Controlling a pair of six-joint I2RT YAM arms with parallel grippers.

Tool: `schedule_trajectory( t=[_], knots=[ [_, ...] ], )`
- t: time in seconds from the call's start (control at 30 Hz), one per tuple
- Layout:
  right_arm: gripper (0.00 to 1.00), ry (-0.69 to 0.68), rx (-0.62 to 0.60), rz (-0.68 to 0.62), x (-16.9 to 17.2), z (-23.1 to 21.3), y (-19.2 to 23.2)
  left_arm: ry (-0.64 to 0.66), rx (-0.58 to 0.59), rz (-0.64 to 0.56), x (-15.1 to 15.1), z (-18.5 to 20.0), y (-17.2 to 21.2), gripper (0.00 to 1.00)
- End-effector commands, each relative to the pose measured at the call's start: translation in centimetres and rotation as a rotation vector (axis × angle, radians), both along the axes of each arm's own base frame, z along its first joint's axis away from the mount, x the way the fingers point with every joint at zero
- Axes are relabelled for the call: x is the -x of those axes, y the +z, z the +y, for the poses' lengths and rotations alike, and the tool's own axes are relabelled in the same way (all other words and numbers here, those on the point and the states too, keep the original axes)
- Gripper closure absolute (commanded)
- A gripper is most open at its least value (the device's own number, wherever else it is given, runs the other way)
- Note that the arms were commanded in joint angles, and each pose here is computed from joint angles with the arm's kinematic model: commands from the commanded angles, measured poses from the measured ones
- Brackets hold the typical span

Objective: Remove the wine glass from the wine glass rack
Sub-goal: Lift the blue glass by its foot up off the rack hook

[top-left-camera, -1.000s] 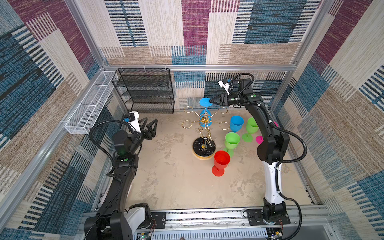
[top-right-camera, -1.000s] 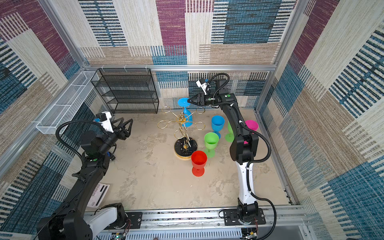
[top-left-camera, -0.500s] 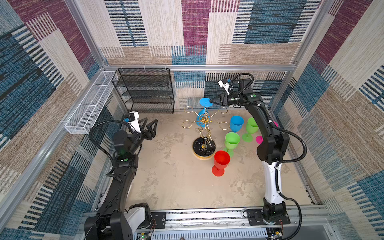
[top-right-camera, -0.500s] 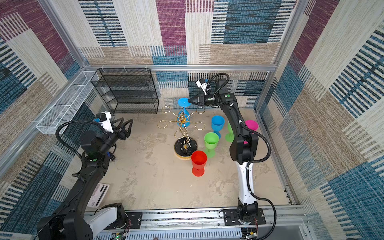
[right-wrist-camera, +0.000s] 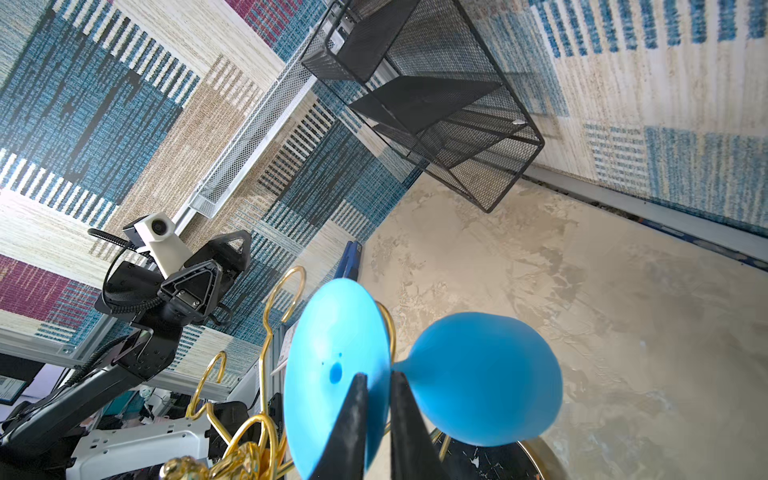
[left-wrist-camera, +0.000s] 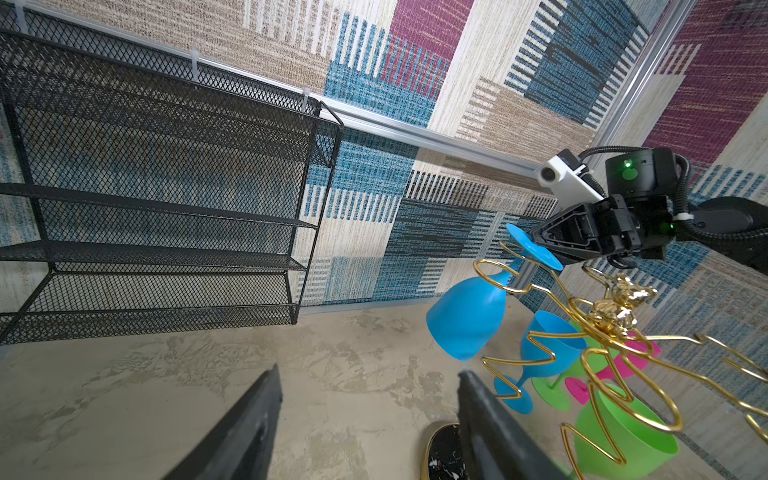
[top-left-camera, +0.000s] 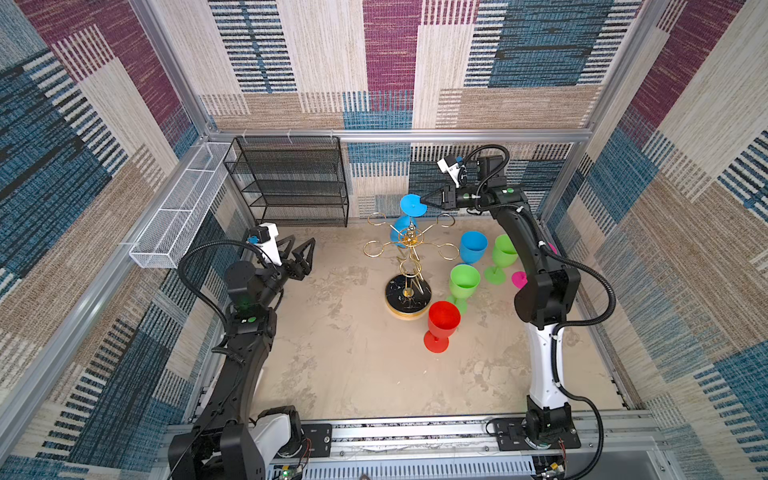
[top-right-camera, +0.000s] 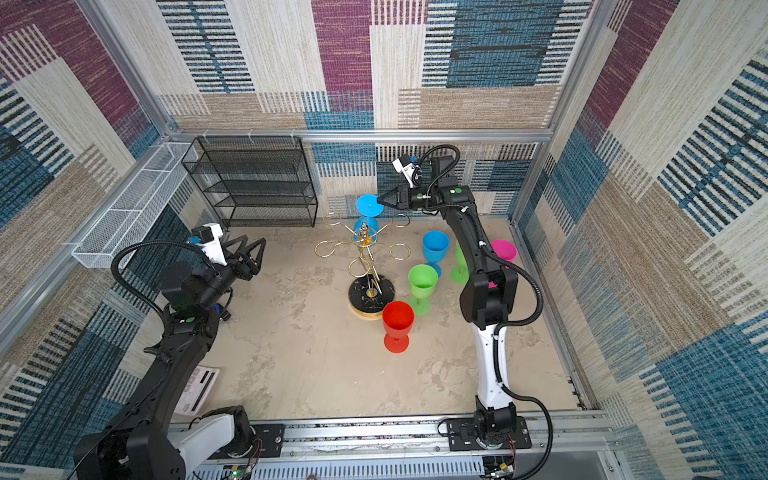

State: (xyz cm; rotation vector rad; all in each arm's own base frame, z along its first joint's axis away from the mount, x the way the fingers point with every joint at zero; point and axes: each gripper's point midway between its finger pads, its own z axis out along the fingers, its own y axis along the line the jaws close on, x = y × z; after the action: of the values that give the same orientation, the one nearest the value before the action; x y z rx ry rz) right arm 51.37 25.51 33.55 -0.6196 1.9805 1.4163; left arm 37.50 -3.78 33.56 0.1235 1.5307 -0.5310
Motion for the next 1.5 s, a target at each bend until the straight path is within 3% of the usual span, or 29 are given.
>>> schedule_trajectory(
  t=[0.0,0.3,0.87,1.47],
  knots=[
    [0.90,0.008,-0.021,-0.027,0.3,0.1,1.5,-0.006,-0.009,-0.055,0.3,-0.1,1.3,0.31],
    [1.00,0.014,-0.036,-0.017,0.6,0.2,2.1,-0.006,-0.009,-0.053,0.2,-0.1,1.1,0.31],
    [1.00,0.042,-0.113,-0.010,2.0,0.3,5.7,-0.009,-0.008,-0.059,0.4,-0.2,1.3,0.31],
    [1.00,0.054,-0.116,0.062,2.9,0.6,5.0,-0.011,-0.006,-0.065,0.5,-0.2,1.5,0.31]
  ],
)
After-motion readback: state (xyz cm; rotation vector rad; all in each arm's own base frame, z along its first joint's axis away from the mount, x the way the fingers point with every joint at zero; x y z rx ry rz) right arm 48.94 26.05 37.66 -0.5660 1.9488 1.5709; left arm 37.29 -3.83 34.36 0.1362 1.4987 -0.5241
